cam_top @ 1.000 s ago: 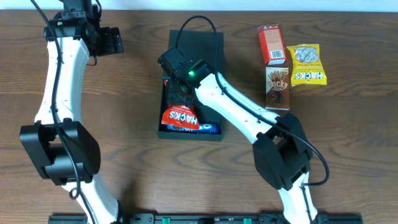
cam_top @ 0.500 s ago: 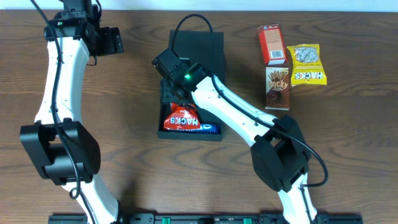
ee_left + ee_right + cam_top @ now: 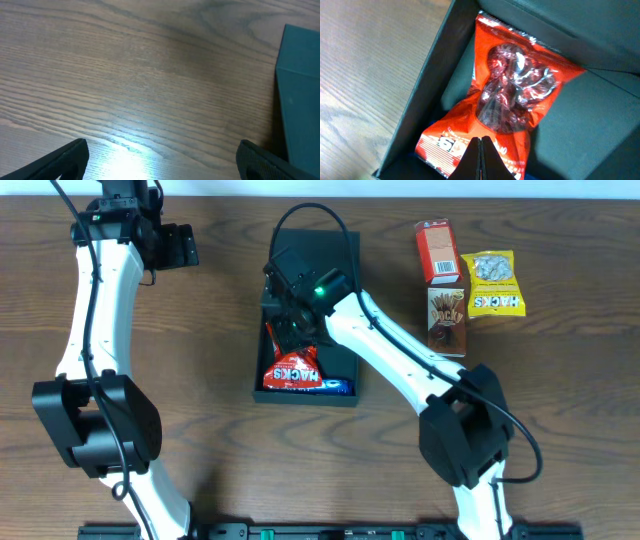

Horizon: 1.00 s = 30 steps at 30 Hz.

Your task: Pack container

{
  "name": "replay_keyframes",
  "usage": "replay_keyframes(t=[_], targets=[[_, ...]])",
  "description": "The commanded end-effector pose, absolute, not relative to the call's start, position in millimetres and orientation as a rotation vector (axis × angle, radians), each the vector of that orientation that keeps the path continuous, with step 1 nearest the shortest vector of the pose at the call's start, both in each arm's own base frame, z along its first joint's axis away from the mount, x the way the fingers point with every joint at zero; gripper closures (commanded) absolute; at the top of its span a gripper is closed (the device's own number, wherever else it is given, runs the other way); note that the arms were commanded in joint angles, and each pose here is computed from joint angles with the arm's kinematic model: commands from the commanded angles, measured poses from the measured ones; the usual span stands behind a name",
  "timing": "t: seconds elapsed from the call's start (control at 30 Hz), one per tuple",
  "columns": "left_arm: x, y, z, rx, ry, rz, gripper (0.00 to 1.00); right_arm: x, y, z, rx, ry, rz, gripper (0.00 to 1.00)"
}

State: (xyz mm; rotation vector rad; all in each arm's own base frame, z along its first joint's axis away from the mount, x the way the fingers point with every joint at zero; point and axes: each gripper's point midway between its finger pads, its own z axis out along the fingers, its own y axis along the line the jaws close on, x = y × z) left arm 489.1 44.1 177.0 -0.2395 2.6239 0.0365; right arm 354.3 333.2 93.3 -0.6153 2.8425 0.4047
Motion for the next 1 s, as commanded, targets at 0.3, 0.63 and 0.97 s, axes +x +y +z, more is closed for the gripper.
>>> replay_keyframes(t=[0.3, 0.63, 0.97], targets=[[487, 47, 170, -0.242, 2.647, 0.042, 0.05, 343, 339, 2, -0.763, 2.951, 0.41, 0.99], [487, 47, 170, -0.242, 2.647, 0.042, 0.05, 374, 352, 56, -0.819, 2.782, 0.467, 0.99], [487, 47, 170, -0.242, 2.647, 0.041, 0.05, 368, 289, 102, -0.857, 2.846, 0.339, 0.99]])
